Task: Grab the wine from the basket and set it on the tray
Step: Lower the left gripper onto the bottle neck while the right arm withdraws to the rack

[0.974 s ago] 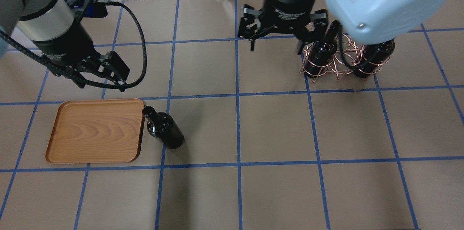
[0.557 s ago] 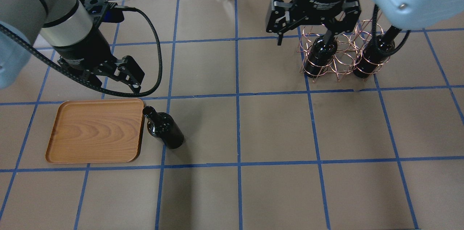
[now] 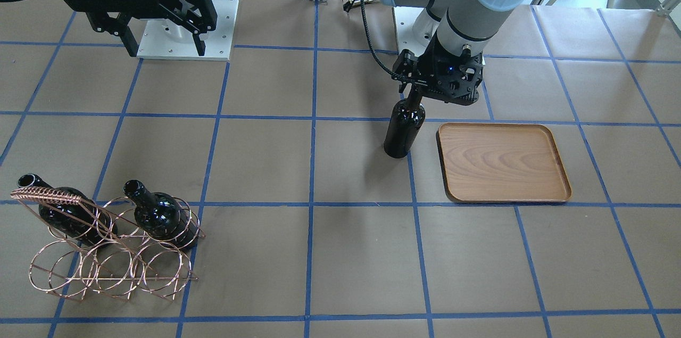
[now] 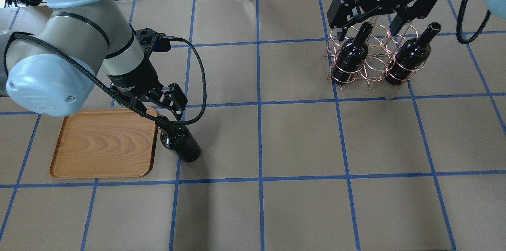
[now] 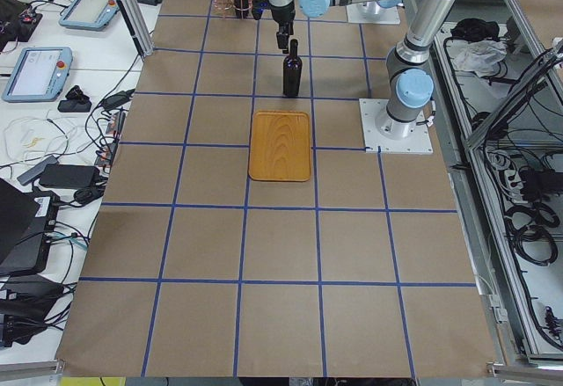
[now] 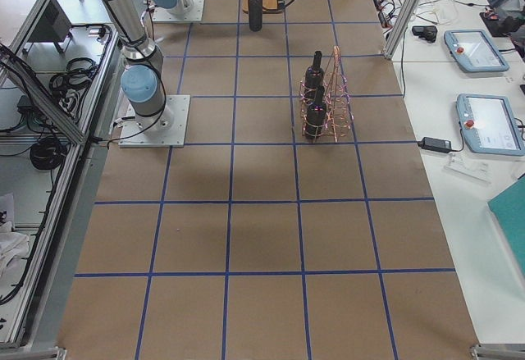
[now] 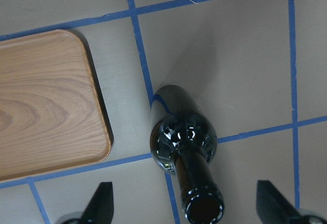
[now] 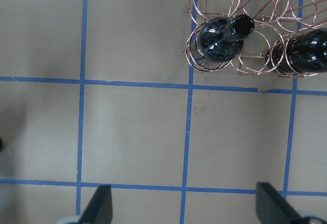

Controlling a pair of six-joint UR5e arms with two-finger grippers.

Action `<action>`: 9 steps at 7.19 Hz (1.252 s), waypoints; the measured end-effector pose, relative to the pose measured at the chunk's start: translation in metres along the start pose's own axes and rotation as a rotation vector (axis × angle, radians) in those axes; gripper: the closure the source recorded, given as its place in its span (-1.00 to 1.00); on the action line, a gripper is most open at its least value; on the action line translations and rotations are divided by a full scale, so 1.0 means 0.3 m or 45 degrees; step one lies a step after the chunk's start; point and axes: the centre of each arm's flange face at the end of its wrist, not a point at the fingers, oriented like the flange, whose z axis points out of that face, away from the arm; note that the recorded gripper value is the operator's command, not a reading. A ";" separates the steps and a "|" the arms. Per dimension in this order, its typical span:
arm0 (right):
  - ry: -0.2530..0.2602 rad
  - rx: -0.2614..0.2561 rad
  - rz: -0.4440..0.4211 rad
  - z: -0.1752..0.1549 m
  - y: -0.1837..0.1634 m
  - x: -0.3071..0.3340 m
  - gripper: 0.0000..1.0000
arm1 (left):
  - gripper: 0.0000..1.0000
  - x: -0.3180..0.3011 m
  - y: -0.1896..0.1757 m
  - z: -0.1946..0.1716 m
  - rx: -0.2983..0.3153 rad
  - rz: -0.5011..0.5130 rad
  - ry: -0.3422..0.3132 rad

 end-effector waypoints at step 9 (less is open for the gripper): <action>0.002 -0.004 0.000 0.016 -0.001 0.000 -1.00 | 0.80 0.005 0.008 0.038 -0.047 0.021 -0.017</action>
